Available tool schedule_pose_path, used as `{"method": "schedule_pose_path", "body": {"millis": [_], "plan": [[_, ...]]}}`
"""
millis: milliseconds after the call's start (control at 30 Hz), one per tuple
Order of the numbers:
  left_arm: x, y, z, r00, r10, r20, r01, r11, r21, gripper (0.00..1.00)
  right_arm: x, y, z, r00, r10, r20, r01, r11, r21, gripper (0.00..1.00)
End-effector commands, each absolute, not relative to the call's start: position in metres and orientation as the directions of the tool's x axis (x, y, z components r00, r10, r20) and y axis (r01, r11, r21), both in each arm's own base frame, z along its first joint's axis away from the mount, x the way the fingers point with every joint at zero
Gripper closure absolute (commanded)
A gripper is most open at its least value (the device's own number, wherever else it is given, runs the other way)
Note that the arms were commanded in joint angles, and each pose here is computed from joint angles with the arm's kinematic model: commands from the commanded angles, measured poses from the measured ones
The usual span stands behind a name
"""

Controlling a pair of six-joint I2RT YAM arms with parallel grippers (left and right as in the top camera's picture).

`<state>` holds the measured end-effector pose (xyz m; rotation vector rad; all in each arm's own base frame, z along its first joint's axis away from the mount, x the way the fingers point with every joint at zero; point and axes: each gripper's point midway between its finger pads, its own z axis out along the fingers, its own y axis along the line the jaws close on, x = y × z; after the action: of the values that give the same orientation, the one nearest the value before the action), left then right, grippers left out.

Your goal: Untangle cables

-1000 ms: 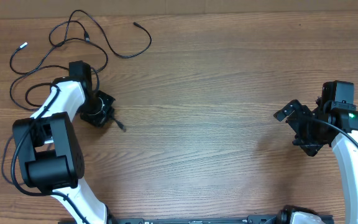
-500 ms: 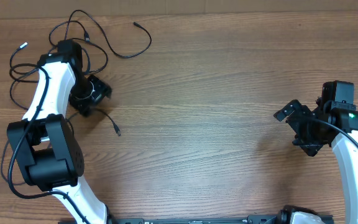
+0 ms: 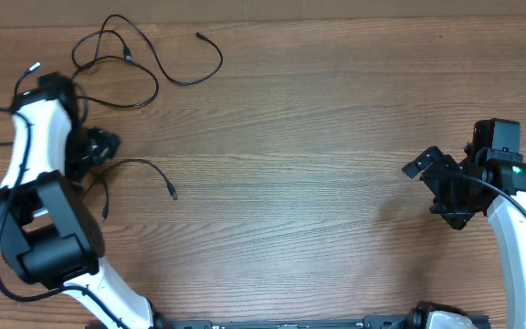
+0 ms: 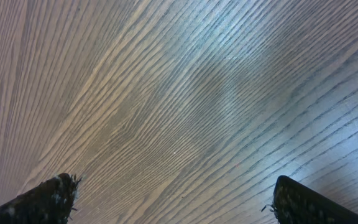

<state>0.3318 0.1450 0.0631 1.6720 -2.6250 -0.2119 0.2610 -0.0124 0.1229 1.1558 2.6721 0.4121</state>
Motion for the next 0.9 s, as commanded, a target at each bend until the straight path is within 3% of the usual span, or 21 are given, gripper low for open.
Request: {"method": "schedule_pose_path", "body": {"millis": [0, 367, 633, 867], "plan": [[0.307, 0.166, 0.051, -0.351, -0.935, -0.047, -0.923, 0.337, 0.183, 0.00, 0.267, -0.016, 0.132, -0.671, 0.734, -0.105, 0.669, 0.660, 0.343, 0.00], [0.273, 0.201, 0.032, -0.222, -0.974, -0.037, -0.958, 0.210, 0.197, 0.00, 0.267, -0.016, 0.132, -0.671, 0.734, -0.105, 0.669, 0.660, 0.343, 0.00], [0.271, 0.198, 0.030, -0.145, -0.989, -0.007, -0.975, 0.141, 0.174, 0.00, 0.267, -0.016, 0.132, -0.671, 0.734, -0.105, 0.669, 0.660, 0.343, 0.00], [0.255, 0.188, 0.018, 0.113, -0.994, -0.006, -0.972, -0.112, 0.208, 0.00, 0.267, -0.016, 0.132, -0.671, 0.734, -0.105, 0.669, 0.660, 0.343, 0.00]]}}
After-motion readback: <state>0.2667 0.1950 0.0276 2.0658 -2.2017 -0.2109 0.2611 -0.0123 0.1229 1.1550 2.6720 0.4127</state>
